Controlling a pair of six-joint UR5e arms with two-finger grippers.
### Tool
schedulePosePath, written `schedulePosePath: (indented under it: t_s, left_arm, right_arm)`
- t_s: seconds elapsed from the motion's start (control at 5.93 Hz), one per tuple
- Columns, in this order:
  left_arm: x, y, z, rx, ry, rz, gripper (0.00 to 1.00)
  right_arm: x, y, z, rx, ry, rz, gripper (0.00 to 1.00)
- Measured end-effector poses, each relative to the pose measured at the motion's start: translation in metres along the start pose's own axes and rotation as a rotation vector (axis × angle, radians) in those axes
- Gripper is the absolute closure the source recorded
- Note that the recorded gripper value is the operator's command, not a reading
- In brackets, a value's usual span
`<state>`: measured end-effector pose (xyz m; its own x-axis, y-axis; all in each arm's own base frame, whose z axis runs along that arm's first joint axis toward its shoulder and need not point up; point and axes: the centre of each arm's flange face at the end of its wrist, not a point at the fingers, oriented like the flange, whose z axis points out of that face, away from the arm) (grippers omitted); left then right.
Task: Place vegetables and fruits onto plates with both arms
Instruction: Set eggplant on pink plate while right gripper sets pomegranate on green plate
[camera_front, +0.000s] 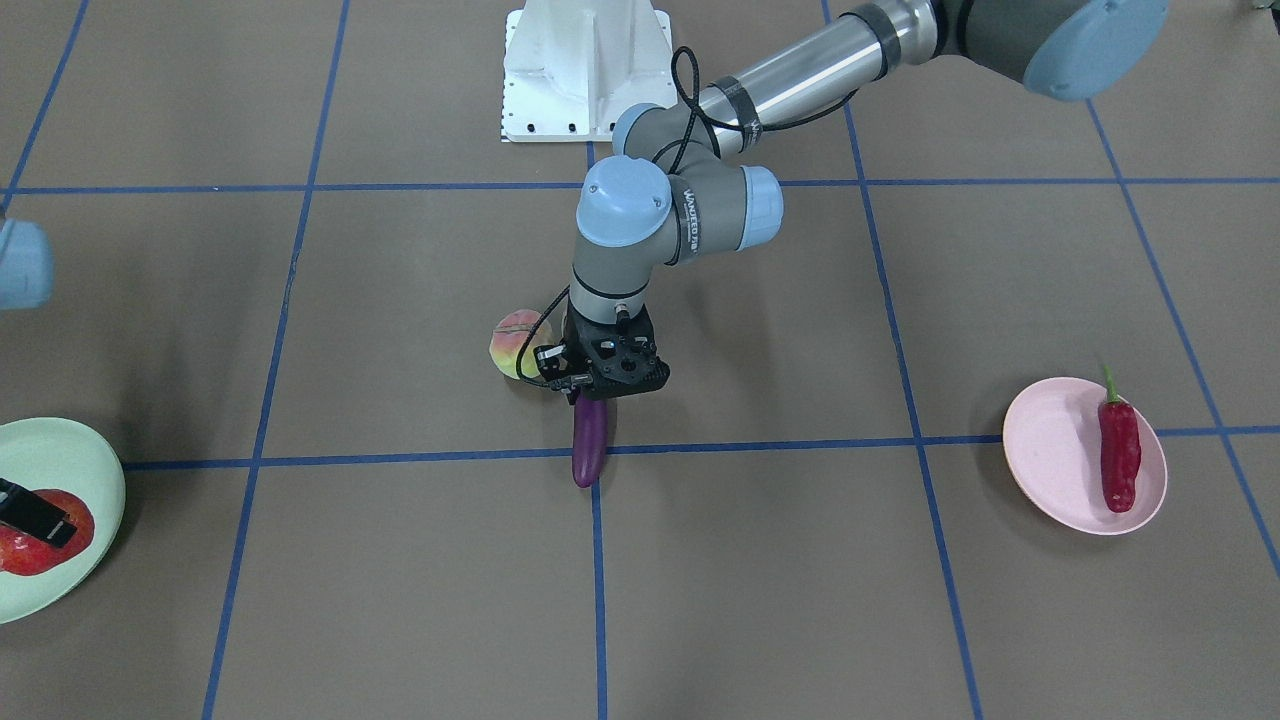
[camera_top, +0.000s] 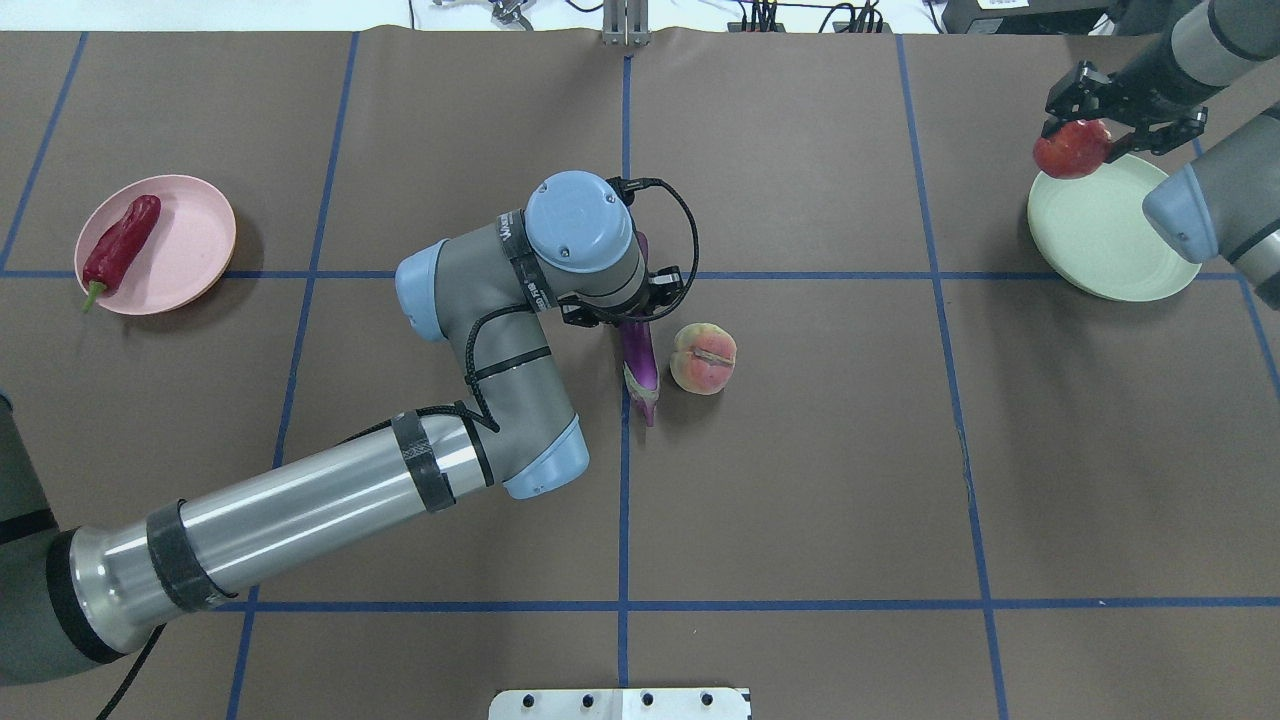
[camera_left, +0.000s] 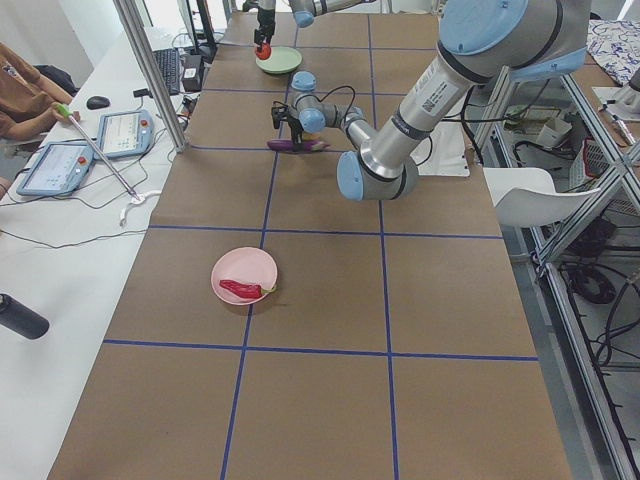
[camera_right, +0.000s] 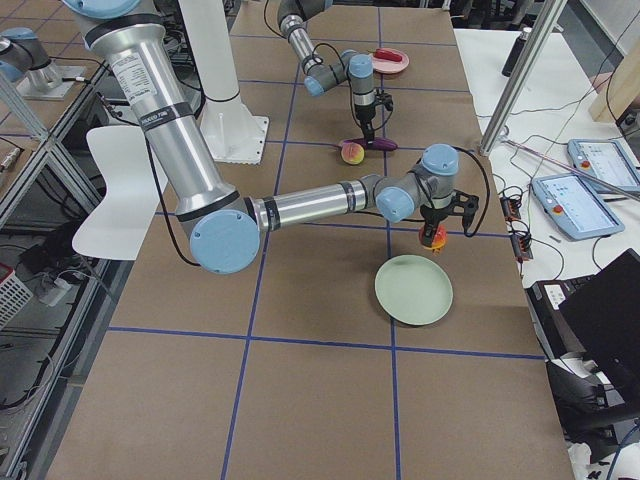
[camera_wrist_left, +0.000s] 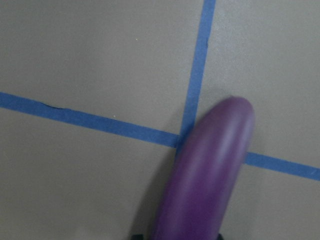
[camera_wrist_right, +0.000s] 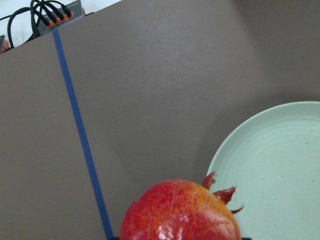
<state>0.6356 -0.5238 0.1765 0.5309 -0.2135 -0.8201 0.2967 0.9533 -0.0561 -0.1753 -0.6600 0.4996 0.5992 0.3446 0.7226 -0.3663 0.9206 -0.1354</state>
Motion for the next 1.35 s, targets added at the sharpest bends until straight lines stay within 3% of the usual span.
schedulePosePath:
  t_s: [0.34, 0.51, 0.67, 1.01, 1.35]
  left_arm:
    - [-0.003, -0.05, -0.04, 0.061, 0.024, -0.036, 1.0]
    - [-0.026, -0.076, -0.053, 0.092, 0.02, -0.061, 1.0]
    - [-0.068, -0.101, -0.059, 0.115, -0.001, -0.09, 1.0]
    - [-0.19, -0.162, -0.066, 0.11, -0.082, -0.153, 1.0]
    - [-0.354, -0.187, -0.074, 0.091, -0.203, -0.034, 1.0]
  right_arm:
    - [0.055, 0.008, 0.026, -0.041, 0.061, -0.035, 1.0]
    - [0.078, 0.014, 0.035, -0.058, 0.081, -0.055, 0.84]
    - [0.097, 0.02, 0.042, -0.071, 0.097, -0.075, 0.02]
    - [0.112, 0.026, 0.047, -0.084, 0.105, -0.103, 0.0]
    - [0.075, 0.03, 0.019, -0.059, 0.037, -0.153, 0.0]
